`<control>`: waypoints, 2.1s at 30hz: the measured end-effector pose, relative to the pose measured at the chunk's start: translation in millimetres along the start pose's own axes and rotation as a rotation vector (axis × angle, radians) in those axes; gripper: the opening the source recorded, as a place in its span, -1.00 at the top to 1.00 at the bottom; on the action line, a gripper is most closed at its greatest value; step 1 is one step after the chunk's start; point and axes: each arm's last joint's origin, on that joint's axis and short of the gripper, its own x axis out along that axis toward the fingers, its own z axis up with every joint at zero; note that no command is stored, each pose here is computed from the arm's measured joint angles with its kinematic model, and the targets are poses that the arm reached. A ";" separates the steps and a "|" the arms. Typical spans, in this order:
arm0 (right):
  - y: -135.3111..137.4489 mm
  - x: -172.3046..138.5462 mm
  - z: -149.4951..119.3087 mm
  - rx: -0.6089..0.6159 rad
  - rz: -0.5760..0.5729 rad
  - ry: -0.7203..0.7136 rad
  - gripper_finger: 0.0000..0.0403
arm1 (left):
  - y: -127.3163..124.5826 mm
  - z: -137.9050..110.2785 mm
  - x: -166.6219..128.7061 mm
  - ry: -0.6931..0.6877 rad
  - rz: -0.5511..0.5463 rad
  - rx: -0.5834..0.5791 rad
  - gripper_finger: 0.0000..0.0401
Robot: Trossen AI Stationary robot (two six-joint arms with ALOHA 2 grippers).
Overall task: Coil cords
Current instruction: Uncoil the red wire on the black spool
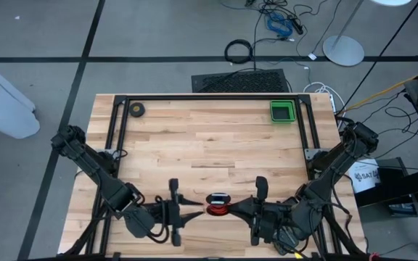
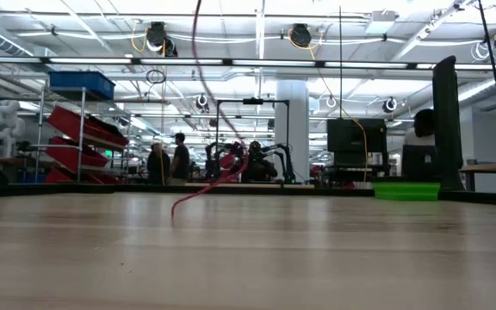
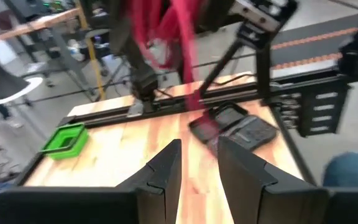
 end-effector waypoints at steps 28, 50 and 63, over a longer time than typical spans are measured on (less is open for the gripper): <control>0.2 0.1 0.0 0.003 0.002 -0.001 1.00 | -2.5 0.6 -0.7 -0.002 -0.070 -0.055 0.45; 0.2 0.1 0.0 0.003 0.002 -0.001 1.00 | 1.8 3.8 7.2 -0.031 -0.077 -0.094 0.45; 0.5 0.1 -0.5 -0.003 0.003 0.003 1.00 | 4.0 3.4 8.4 -0.030 -0.036 -0.022 0.93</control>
